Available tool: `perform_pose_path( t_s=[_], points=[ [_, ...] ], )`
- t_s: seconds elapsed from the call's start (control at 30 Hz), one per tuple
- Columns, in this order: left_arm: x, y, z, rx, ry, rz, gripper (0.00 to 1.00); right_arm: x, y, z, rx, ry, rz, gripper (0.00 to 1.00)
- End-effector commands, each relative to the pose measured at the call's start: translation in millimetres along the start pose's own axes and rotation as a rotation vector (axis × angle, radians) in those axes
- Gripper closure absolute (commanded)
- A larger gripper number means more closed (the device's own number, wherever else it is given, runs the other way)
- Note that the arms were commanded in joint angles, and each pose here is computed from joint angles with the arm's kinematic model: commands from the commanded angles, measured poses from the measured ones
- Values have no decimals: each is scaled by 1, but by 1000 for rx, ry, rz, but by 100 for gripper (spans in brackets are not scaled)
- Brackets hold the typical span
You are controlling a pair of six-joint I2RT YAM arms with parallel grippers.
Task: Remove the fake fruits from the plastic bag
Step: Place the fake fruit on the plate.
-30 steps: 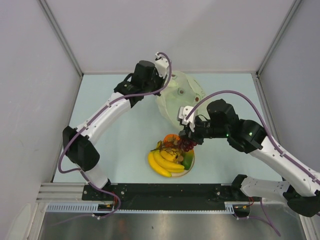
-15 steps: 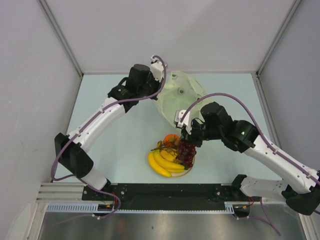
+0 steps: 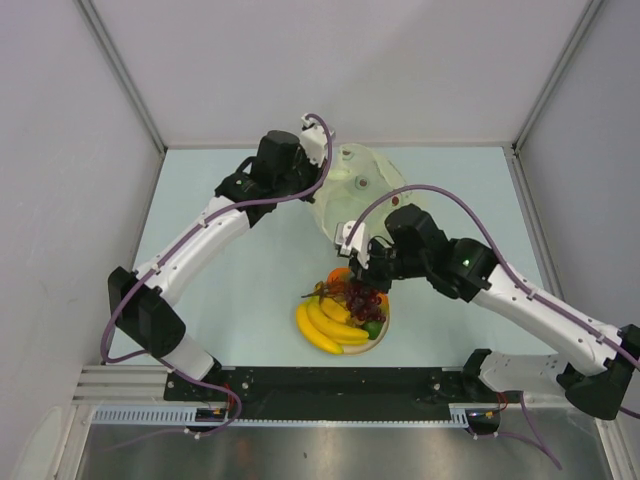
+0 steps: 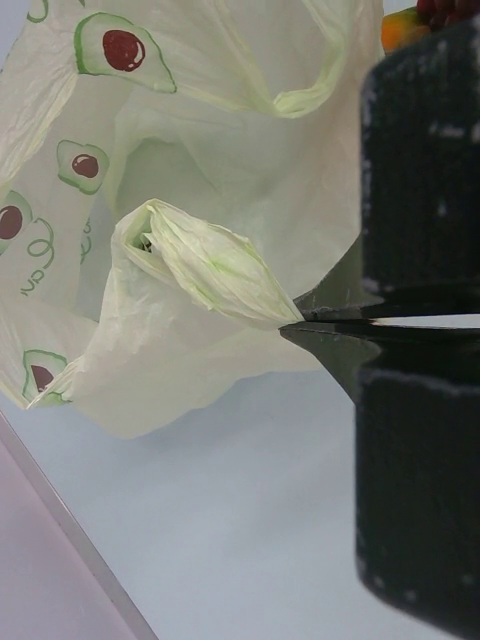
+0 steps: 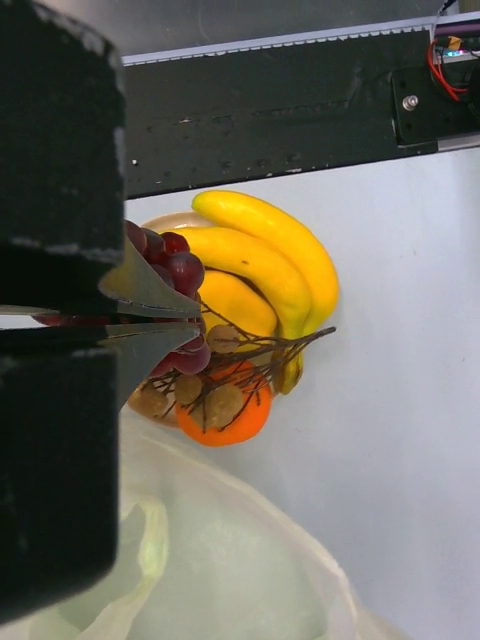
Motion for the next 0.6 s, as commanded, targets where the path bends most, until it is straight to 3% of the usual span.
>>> perform_pose_path(
  t_s=[0.0,0.57],
  points=[
    [15,8,-7,23,-46,-49,100,-16,12,-2,-1,22,-60,100],
    [25,7,-19,78,-166,-8,100,-79,15,10,-25,147,-13,100]
  ],
)
Point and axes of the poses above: each gripper's point midway between its finger pads, its own x axis back along the fingers, its own z axis along the line the jaws close on, y = z × x, the point moved 8 cm from there along x, back along the fingers, and after that the axes turned 15 degrees about x, right-handed, at the moved point
